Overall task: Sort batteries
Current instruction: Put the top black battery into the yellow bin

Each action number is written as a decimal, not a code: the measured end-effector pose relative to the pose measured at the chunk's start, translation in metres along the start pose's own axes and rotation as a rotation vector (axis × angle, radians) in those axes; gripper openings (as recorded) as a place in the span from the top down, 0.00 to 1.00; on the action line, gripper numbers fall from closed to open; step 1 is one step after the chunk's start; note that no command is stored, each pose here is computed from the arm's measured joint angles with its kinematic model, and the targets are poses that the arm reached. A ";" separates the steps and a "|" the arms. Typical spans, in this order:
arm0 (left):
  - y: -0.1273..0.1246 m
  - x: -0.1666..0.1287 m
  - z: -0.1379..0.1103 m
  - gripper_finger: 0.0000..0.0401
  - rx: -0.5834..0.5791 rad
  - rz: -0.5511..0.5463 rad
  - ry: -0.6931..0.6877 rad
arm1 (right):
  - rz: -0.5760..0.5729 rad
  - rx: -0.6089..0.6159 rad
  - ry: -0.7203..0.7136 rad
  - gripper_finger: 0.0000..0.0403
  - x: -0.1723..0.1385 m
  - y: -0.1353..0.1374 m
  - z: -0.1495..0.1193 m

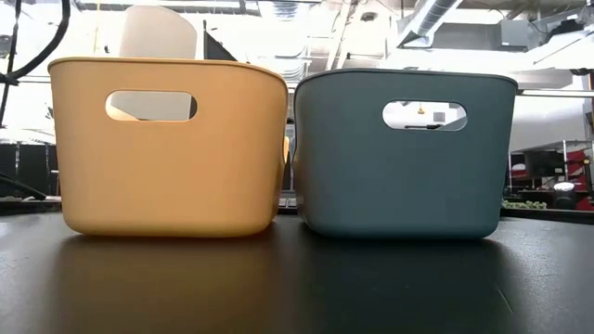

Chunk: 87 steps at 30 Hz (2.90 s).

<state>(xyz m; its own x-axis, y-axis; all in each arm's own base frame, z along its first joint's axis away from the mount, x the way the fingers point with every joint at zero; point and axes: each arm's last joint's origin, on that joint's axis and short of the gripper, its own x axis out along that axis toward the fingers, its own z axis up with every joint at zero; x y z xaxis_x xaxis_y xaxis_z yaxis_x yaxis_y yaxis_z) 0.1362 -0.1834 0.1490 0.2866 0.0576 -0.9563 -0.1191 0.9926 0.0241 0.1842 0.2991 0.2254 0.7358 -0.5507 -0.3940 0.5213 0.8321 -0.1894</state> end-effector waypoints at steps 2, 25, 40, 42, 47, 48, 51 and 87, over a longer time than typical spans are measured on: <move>0.000 0.000 0.000 0.59 0.001 0.000 0.000 | -0.002 0.001 0.001 0.35 0.001 0.000 0.000; 0.004 0.002 0.005 0.72 0.018 0.021 -0.014 | -0.001 0.003 0.001 0.35 0.001 0.000 0.000; 0.009 0.014 -0.003 0.86 -0.032 -0.020 0.003 | -0.002 0.004 0.002 0.35 0.001 0.000 0.000; 0.009 0.014 -0.003 0.91 -0.032 -0.020 0.006 | -0.006 0.006 0.003 0.35 0.003 0.000 0.001; 0.010 0.013 -0.004 0.96 -0.046 -0.010 0.017 | -0.014 0.008 0.007 0.35 0.005 0.000 0.002; 0.011 0.012 -0.004 0.96 -0.053 -0.007 0.020 | -0.015 0.007 0.010 0.35 0.005 0.000 0.002; 0.012 0.005 -0.002 0.96 -0.077 -0.006 0.009 | -0.015 0.008 0.011 0.35 0.005 0.000 0.002; 0.082 -0.093 0.105 0.55 -0.058 0.104 -0.491 | -0.019 0.008 0.013 0.35 0.008 0.001 0.003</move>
<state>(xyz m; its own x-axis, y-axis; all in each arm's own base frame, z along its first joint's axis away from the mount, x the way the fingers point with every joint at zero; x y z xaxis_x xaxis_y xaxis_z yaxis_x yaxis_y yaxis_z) 0.1998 -0.0963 0.2708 0.6820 0.2134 -0.6996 -0.2197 0.9721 0.0823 0.1922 0.2951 0.2249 0.7201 -0.5651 -0.4026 0.5384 0.8211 -0.1895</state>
